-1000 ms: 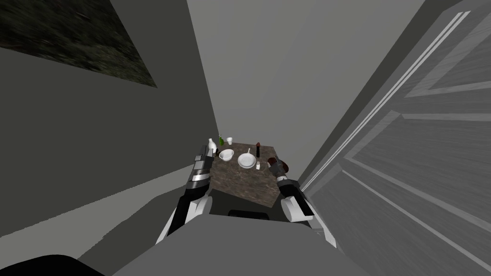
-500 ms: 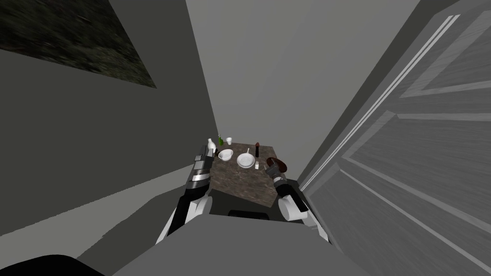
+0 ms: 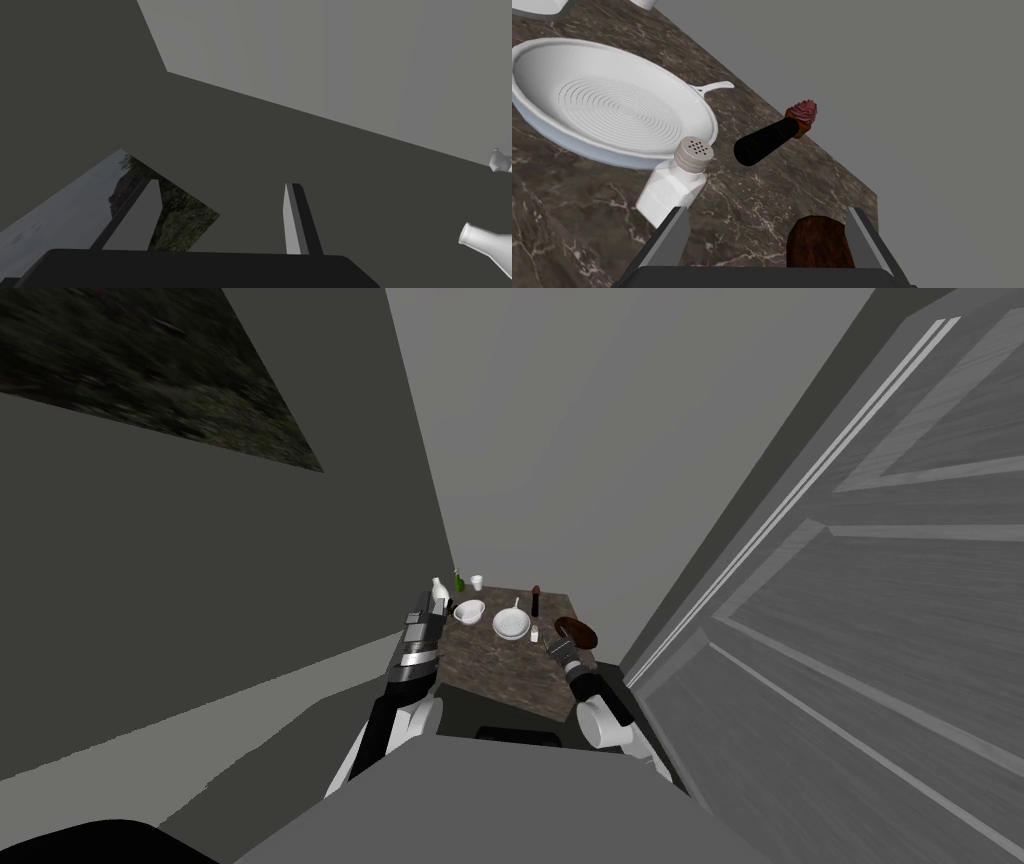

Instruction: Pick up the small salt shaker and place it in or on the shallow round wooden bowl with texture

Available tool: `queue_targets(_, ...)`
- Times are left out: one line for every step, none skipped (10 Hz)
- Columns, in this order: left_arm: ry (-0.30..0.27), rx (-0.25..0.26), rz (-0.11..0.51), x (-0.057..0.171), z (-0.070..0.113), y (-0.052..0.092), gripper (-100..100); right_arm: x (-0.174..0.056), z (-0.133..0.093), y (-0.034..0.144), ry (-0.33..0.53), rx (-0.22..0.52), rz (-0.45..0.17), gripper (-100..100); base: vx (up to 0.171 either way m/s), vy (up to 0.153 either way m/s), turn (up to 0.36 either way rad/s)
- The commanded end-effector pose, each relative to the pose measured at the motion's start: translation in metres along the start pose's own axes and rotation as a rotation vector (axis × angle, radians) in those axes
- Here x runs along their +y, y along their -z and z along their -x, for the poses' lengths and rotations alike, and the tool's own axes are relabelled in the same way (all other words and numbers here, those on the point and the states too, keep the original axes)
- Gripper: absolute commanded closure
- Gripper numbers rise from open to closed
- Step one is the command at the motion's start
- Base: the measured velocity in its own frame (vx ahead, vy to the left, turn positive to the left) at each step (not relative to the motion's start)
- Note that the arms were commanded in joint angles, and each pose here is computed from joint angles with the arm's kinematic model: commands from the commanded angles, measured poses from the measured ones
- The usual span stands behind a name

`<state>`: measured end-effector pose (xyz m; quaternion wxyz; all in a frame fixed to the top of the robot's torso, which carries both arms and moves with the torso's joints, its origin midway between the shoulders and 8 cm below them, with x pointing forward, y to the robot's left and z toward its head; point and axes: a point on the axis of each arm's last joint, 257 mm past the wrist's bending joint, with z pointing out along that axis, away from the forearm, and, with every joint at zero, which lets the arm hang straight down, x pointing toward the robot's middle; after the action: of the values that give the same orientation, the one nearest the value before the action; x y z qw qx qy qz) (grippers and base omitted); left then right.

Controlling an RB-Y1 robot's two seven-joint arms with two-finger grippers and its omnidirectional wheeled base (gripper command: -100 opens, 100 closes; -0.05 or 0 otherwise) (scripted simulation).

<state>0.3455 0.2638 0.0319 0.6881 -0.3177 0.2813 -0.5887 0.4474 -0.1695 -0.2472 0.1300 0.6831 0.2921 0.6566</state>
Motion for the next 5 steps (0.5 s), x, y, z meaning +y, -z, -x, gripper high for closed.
queue_targets(0.0,0.0,0.0,0.0,0.0,0.0,0,-0.019,0.007,-0.003,-0.11,-0.027,-0.049,-100,0.021,-0.013,0.001)
queue_targets(0.0,0.0,0.0,0.0,0.0,0.0,0,-0.019,0.007,-0.003,-0.123,-0.026,-0.05,-100,0.019,-0.01,0.003)
queue_targets(0.0,0.0,0.0,0.0,0.0,0.0,0,-0.031,0.011,-0.003,-0.199,-0.043,-0.08,-100,0.02,-0.008,0.003)
queue_targets(0.0,0.0,0.0,0.0,0.0,0.0,0,-0.042,0.015,-0.003,-0.264,-0.06,-0.106,-100,0.03,-0.014,0.004)
queue_targets(0.0,0.0,0.0,0.0,0.0,0.0,0,-0.043,0.014,-0.003,-0.275,-0.059,-0.107,-100,0.024,-0.012,0.004)
